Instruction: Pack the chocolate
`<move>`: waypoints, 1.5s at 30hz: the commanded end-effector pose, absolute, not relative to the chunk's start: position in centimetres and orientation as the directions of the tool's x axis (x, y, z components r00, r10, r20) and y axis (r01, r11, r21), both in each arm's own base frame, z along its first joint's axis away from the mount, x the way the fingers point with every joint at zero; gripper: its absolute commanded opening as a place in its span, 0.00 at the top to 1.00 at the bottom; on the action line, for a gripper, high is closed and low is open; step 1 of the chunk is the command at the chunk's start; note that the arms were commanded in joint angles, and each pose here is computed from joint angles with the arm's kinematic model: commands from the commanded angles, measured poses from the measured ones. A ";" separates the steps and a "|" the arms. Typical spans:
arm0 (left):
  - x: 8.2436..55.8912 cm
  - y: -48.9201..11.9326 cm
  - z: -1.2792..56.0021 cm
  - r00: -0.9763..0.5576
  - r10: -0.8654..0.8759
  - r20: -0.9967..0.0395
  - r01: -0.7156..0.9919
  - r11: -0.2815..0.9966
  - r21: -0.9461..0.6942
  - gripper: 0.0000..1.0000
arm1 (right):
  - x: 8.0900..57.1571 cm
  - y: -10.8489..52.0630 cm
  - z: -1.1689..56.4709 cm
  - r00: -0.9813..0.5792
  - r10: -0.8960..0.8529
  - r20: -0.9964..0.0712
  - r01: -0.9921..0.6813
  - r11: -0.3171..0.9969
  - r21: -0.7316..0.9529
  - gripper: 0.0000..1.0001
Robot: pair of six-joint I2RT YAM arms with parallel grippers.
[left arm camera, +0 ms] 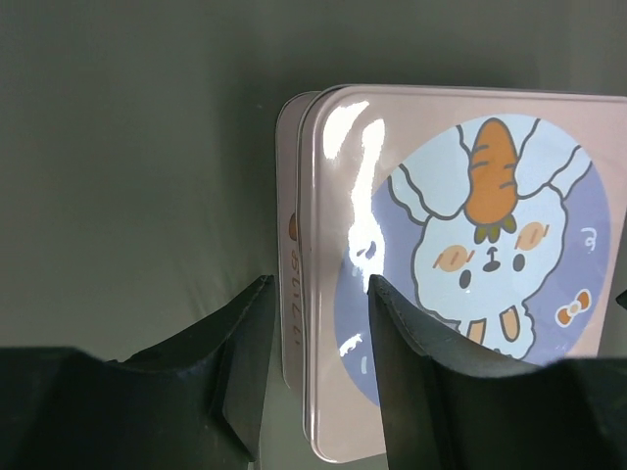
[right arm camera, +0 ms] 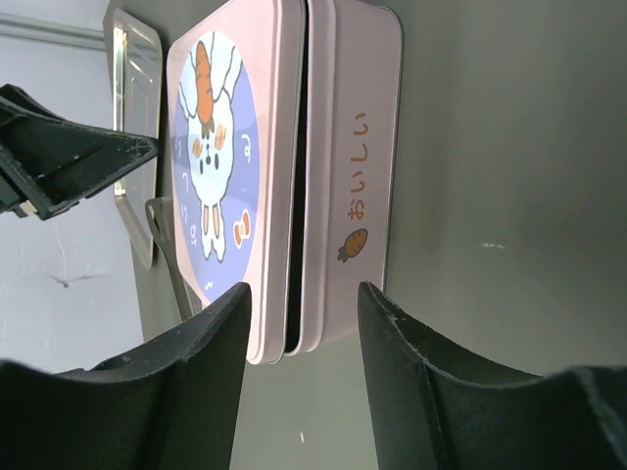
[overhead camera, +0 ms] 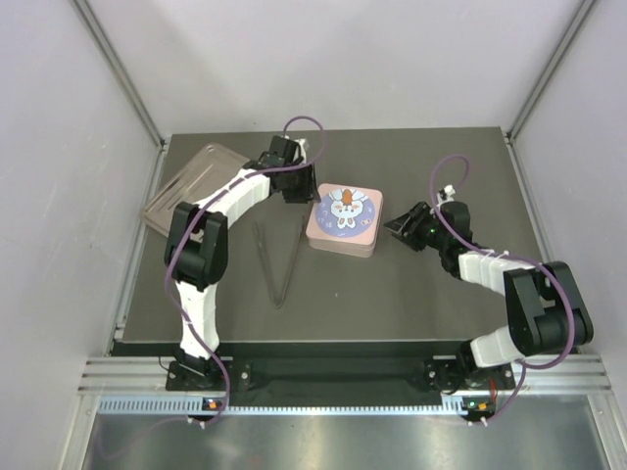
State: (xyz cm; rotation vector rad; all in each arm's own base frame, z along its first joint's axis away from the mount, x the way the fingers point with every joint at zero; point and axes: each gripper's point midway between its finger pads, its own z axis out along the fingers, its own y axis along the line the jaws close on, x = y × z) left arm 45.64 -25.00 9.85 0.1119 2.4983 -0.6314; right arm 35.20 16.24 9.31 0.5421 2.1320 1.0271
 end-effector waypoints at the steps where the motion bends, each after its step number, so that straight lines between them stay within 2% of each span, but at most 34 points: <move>1: 46.6 -25.5 11.0 -0.817 -0.035 -0.575 0.250 0.878 -0.409 0.52 | 36.7 16.0 12.4 -0.619 0.620 -0.483 -0.011 0.608 0.794 0.52; 14: 45.1 -27.7 10.2 -0.848 -0.059 -0.527 0.268 0.810 -0.521 0.54 | 36.9 16.0 12.5 -0.616 0.614 -0.493 -0.020 0.614 0.789 0.52; 30: 44.7 -28.2 10.8 -0.848 -0.065 -0.527 0.274 0.797 -0.539 0.56 | 37.8 17.9 12.9 -0.661 0.542 -0.519 -0.082 0.635 0.768 0.50; 33: 44.7 -28.3 10.6 -0.850 -0.064 -0.524 0.272 0.797 -0.539 0.57 | 38.1 18.3 12.6 -0.666 0.536 -0.519 -0.074 0.645 0.761 0.47; 38: 44.6 -28.2 10.2 -0.854 -0.060 -0.517 0.266 0.802 -0.534 0.57 | 38.1 17.8 10.2 -0.682 0.505 -0.529 -0.008 0.718 0.696 0.45; 45: 44.3 -28.2 9.6 -0.860 -0.054 -0.508 0.260 0.809 -0.526 0.58 | 37.0 17.8 7.0 -0.717 0.478 -0.507 0.026 0.745 0.666 0.46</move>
